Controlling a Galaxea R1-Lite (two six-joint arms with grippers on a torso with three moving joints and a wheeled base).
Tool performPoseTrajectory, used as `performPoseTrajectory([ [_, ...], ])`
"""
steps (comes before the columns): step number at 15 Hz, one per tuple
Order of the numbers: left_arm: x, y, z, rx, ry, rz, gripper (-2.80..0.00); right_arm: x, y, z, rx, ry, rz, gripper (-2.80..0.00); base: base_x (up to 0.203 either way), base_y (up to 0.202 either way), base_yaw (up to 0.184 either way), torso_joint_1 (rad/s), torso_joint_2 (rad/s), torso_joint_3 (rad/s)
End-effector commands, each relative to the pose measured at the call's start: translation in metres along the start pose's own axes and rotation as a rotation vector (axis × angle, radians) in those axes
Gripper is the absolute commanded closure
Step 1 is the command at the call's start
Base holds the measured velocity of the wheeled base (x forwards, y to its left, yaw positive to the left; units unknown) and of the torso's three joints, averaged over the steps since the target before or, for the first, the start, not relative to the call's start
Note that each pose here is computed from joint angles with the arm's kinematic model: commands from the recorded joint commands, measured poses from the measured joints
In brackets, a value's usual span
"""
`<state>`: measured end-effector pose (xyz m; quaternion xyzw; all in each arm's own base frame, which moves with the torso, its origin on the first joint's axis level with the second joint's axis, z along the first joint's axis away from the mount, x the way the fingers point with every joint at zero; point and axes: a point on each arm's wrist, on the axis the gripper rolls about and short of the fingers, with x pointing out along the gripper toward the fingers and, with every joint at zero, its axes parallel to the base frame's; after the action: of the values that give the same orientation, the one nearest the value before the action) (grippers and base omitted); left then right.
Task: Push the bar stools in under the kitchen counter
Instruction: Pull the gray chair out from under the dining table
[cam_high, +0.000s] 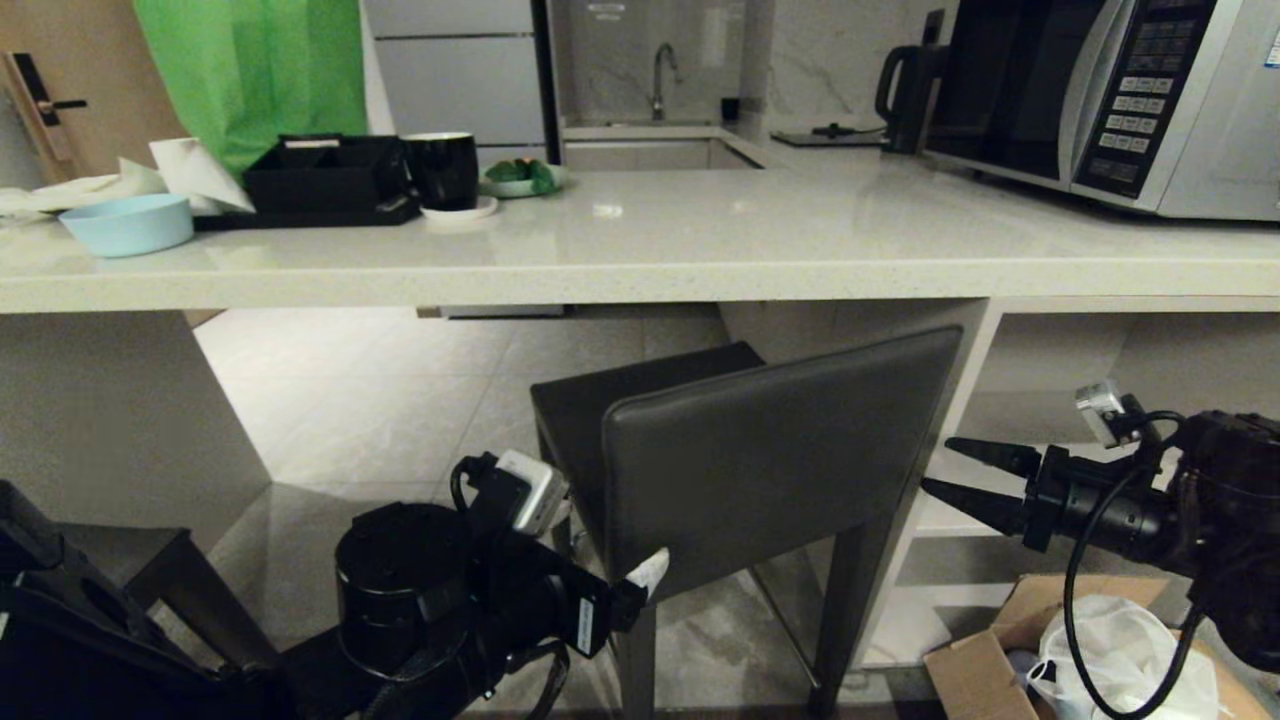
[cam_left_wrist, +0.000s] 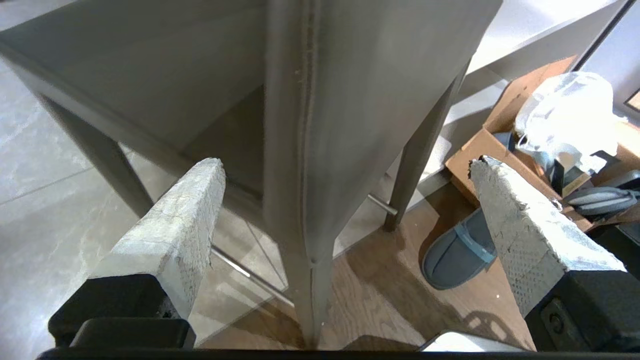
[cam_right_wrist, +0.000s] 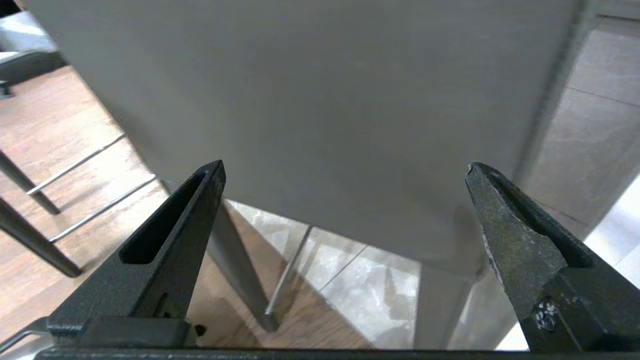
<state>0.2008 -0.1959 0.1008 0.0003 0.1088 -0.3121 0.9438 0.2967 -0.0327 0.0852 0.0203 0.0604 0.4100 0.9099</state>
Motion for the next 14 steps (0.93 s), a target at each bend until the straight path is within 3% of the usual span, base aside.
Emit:
performPoseTrajectory([
  [1,0.004,-0.001,-0.001,-0.001,-0.003,-0.002,-2.80,0.009,-0.013,-0.010,0.009,0.004,0.007,-2.80,0.000,0.000,0.000,0.000,0.00,0.000],
  [6,0.004,-0.010,0.006,-0.004,-0.031,-0.037,-2.80,0.016,-0.029,-0.015,-0.005,-0.008,0.026,-2.80,0.000,0.000,0.000,0.000,0.00,0.000],
  [14,0.012,-0.013,-0.001,-0.005,-0.009,-0.043,-2.80,0.023,-0.056,-0.012,-0.059,-0.043,0.028,-2.80,0.000,0.000,0.000,0.000,0.00,0.000],
])
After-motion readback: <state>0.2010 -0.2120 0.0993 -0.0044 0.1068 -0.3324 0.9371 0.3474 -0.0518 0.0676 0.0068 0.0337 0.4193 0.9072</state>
